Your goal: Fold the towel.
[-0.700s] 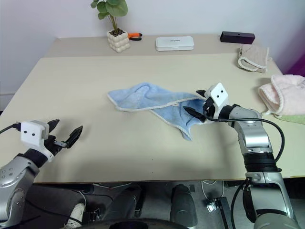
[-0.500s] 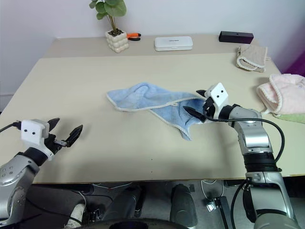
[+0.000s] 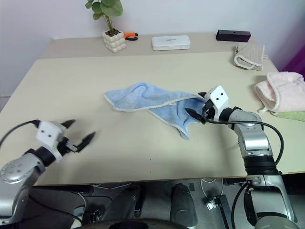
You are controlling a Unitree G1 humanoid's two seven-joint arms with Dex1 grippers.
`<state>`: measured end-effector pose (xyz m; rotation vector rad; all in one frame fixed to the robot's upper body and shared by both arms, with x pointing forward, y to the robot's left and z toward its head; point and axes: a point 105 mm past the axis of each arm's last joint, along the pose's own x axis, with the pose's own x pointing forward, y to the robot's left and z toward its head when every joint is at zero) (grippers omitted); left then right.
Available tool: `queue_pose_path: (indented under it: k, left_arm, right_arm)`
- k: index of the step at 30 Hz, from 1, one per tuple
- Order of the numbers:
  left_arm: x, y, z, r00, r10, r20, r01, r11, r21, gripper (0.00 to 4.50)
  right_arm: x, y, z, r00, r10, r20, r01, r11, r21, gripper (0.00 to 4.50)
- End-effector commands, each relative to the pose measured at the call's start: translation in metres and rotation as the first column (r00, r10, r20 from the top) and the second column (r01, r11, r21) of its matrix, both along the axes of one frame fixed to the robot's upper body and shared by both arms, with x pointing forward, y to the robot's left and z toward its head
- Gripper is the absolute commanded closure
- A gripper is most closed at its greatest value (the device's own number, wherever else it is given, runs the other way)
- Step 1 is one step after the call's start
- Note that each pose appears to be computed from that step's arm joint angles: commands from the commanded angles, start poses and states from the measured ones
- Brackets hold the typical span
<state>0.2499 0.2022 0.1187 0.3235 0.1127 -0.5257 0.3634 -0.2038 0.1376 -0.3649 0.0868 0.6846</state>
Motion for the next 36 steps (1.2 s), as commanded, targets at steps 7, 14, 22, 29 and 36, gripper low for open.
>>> queue_pose_path:
  k: [7,14,22,29,36]
  left_arm:
    - [0.023,-0.008,0.015,0.983,-0.133,0.13,0.076,0.925,0.373,0.04]
    - [0.065,-0.039,0.016,0.91,-0.33,0.251,0.145,0.82,0.553,0.04]
    - [0.102,-0.081,0.013,0.811,-0.52,0.267,0.241,0.713,0.658,0.04]
    - [0.103,-0.084,0.017,0.779,-0.549,0.302,0.264,0.724,0.637,2.88]
    - [0.103,-0.066,0.026,0.817,-0.459,0.349,0.186,0.783,0.594,4.48]
  right_arm:
    - [-0.007,0.014,0.011,0.998,0.006,0.063,-0.007,1.0,0.027,0.0]
    - [-0.018,0.013,0.016,0.996,-0.033,0.084,0.029,0.998,0.056,0.0]
    - [-0.026,0.006,0.019,0.99,-0.096,0.103,0.089,0.994,0.071,0.0]
    - [-0.037,-0.002,0.014,0.987,-0.134,0.092,0.128,0.989,0.068,0.0]
    - [-0.032,-0.015,0.028,0.985,-0.138,0.105,0.139,0.99,-0.007,0.0]
